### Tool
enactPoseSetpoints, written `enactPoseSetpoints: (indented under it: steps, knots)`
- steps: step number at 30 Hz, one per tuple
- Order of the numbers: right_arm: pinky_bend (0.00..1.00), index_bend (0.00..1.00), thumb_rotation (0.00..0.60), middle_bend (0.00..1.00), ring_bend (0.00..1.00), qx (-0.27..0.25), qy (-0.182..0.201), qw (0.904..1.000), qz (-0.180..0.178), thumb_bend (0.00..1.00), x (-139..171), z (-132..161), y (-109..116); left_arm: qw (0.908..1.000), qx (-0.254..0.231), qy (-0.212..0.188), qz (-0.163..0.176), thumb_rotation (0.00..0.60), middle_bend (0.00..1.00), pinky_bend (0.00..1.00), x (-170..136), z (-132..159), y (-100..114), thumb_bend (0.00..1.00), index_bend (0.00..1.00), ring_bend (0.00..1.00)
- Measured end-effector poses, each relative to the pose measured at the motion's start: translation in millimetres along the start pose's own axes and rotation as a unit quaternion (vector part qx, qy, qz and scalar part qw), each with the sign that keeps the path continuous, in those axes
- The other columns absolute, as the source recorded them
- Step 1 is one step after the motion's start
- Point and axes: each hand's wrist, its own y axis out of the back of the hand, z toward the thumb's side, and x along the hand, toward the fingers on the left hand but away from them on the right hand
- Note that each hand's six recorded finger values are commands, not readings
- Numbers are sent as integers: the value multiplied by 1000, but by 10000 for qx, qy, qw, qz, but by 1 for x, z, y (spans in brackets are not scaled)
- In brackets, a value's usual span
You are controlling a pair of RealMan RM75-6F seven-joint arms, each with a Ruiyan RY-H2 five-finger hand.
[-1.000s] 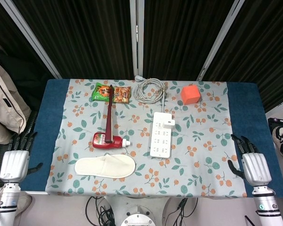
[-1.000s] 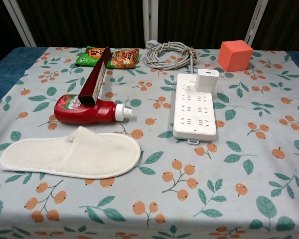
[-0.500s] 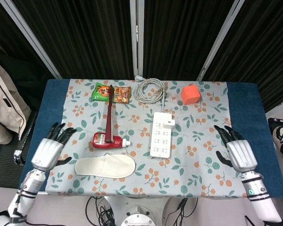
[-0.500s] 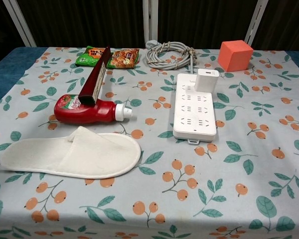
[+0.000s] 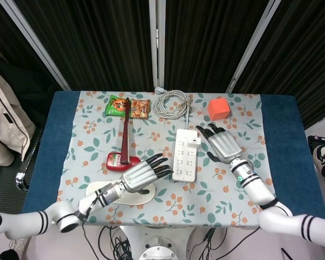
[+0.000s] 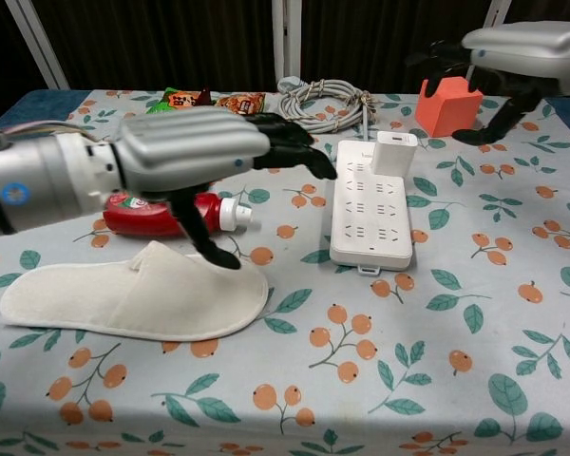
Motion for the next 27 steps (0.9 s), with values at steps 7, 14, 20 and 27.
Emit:
enactPoseSetpoints:
  steps: [7, 14, 20, 27]
  knots:
    - [272, 20, 600, 234, 95, 315, -4, 9992, 240, 294, -36, 14, -12, 9998, 5, -163, -99, 600, 152, 64, 39, 8, -14, 76, 144, 37]
    - [272, 23, 600, 233, 95, 484, 6, 9979, 422, 294, -48, 17, -27, 9996, 75, -90, -275, 600, 122, 63, 58, 7, -33, 74, 131, 37]
    - [273, 35, 600, 240, 111, 526, -8, 9974, 494, 294, -55, 17, -36, 9993, 189, -6, -327, 600, 119, 63, 64, 4, -46, 73, 131, 37]
    - [300, 141, 600, 309, 159, 574, 46, 9967, 567, 315, -64, 22, -47, 9994, 151, 51, -300, 600, 119, 63, 65, 2, -49, 74, 131, 37]
